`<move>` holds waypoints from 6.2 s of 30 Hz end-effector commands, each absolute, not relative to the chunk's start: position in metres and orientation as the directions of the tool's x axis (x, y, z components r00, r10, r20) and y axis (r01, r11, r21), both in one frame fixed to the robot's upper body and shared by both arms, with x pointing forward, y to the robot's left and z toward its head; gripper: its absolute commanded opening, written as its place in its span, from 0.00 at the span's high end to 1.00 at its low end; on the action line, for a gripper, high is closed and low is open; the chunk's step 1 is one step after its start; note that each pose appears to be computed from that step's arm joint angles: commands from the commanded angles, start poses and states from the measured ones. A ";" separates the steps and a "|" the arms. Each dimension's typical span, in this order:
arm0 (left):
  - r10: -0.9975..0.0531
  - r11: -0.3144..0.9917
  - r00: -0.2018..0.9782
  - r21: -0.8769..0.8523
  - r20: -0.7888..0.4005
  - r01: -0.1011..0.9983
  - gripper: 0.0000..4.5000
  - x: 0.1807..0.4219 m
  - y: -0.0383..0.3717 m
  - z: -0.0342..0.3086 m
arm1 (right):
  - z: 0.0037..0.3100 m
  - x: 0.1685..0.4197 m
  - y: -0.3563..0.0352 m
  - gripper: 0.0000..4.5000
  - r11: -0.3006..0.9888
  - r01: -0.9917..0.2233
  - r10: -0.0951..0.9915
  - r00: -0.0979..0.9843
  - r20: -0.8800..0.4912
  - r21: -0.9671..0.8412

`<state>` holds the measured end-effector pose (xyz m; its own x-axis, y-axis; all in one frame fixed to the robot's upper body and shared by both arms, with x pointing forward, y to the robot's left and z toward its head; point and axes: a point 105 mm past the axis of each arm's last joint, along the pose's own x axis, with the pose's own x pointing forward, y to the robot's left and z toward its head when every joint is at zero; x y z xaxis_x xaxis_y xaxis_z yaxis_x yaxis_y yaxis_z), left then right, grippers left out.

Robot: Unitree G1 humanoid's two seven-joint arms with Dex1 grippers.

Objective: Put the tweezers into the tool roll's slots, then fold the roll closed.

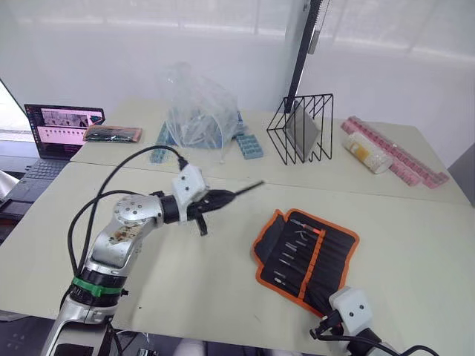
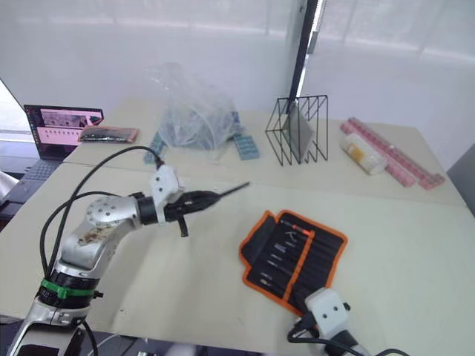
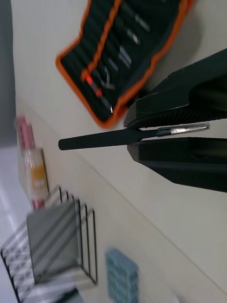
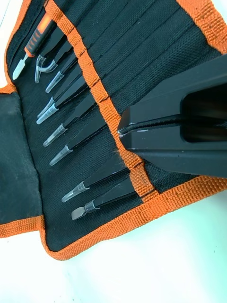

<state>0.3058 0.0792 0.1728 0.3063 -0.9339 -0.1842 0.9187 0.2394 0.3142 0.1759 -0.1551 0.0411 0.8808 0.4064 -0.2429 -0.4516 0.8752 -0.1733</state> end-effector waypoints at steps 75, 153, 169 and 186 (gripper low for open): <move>-0.685 -0.622 -0.064 0.538 -0.725 0.568 0.99 0.280 -0.021 0.123 | 0.017 0.147 -0.164 1.00 0.912 -0.394 0.325 0.865 -0.384 -0.115; -0.686 -0.660 -0.176 0.501 -0.706 0.560 0.99 0.273 -0.089 0.096 | 0.016 0.142 -0.154 1.00 0.908 -0.409 0.348 0.855 -0.385 -0.088; -0.705 -0.651 -0.267 0.451 -0.657 0.610 0.99 0.248 -0.106 0.086 | 0.015 0.140 -0.153 1.00 0.907 -0.412 0.349 0.853 -0.388 -0.090; -0.824 -0.490 -0.218 0.466 -0.523 0.736 0.01 0.273 -0.050 0.166 | 0.015 0.146 -0.156 1.00 0.901 -0.421 0.355 0.852 -0.385 -0.101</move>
<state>0.2819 -0.0469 0.1438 -0.1808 -0.7888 -0.5875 0.7401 -0.5025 0.4470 0.1560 -0.1516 0.0387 0.8902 0.3607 -0.2784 -0.4073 0.9038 -0.1314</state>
